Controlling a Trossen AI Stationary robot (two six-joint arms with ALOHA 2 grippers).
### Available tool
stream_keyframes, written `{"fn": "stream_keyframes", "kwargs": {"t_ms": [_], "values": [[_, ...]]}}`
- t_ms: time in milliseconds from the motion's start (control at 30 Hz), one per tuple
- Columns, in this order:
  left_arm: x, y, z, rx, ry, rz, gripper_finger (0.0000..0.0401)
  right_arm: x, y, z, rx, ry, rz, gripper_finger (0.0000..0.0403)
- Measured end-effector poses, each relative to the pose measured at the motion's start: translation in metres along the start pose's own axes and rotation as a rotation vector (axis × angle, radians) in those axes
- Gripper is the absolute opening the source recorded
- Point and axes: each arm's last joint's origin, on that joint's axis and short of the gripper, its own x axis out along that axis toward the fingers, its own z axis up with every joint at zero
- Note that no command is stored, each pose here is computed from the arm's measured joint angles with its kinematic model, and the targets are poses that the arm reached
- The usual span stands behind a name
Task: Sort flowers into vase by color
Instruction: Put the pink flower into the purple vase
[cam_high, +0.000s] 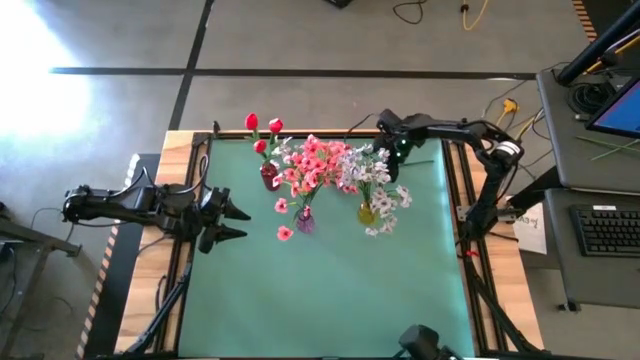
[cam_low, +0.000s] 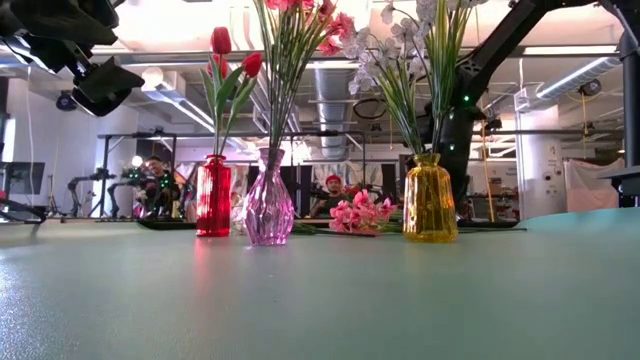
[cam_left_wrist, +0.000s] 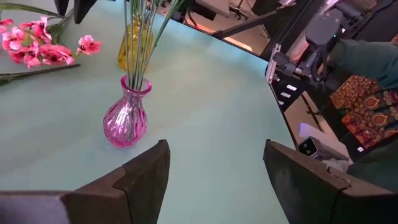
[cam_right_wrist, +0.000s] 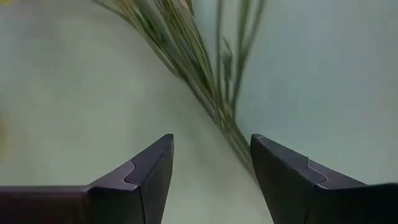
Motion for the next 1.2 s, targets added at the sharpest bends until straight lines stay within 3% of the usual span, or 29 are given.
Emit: {"fn": "stream_keyframes", "kwargs": {"t_ms": [233, 333, 733, 933, 1200], "values": [[0.000, 0.000, 0.000, 0.000, -0.001, 0.001, 0.0249, 0.019, 0.006, -0.006, -0.037, -0.045, -0.072, 0.0203], [0.000, 0.001, 0.001, 0.003, -0.013, 0.026, 0.0249, 0.024, 0.007, -0.011, -0.041, -0.053, -0.085, 0.0184], [0.000, 0.004, 0.003, -0.001, -0.075, 0.156, 0.0249, 0.026, 0.008, -0.012, 0.023, -0.044, -0.080, 0.0018], [-0.001, 0.005, 0.003, -0.009, -0.092, 0.190, 0.0249, 0.005, 0.009, -0.004, 0.025, -0.045, -0.098, 0.0013], [-0.001, 0.005, 0.003, -0.009, -0.091, 0.191, 0.0249, -0.054, 0.016, 0.014, 0.012, -0.162, -0.138, 0.0013]]}}
